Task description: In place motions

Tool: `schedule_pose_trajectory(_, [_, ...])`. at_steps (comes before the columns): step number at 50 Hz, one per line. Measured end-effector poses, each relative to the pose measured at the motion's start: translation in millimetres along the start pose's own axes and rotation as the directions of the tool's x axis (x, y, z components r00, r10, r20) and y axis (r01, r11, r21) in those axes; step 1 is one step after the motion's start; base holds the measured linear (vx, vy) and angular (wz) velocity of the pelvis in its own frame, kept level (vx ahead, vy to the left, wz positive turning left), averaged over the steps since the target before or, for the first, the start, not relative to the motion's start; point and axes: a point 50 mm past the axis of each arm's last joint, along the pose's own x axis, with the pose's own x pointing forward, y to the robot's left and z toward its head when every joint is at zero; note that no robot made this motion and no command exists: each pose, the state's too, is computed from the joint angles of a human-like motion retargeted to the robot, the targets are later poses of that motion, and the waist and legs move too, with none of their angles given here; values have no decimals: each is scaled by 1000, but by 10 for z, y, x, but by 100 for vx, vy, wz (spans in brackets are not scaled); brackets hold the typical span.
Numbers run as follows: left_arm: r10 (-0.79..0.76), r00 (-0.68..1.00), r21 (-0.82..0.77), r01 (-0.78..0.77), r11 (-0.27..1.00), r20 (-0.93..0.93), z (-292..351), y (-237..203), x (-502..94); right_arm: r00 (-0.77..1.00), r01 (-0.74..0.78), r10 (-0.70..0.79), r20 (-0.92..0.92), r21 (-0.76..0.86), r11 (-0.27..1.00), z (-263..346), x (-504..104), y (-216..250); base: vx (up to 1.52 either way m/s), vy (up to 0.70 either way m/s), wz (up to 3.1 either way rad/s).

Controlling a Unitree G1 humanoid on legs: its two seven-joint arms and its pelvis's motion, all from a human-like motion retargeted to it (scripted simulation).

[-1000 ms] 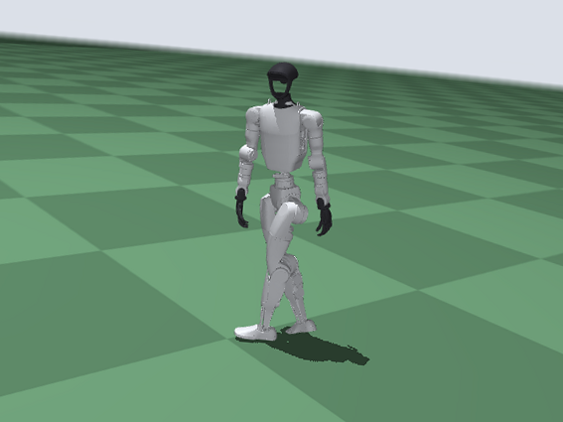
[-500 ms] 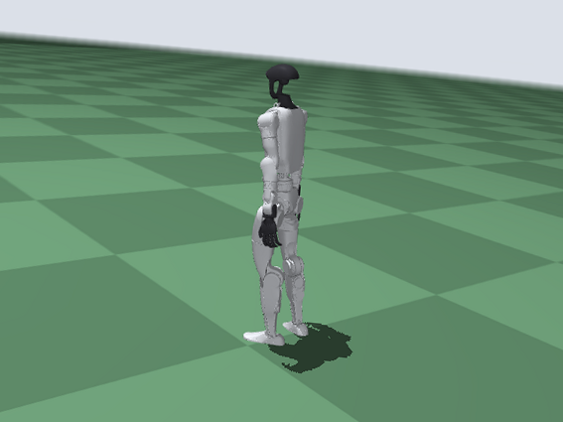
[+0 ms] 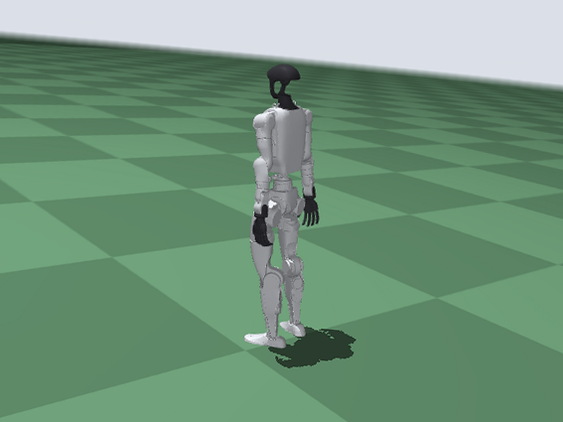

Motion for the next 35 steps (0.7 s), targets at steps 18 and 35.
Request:
schedule_pose_trajectory(18, [-52, 995, 16, 53, 998, -90, -235, -111, -16, 1000, -7, 8, 18, -65, 998, 98, -1, 8, -1, -6, -11])
schedule_pose_trajectory(35, [-70, 996, -25, 69, 997, -58, -175, -191, -8, 999, -10, 14, 37, -109, 994, 226, -9, 30, -7, -17, -43])
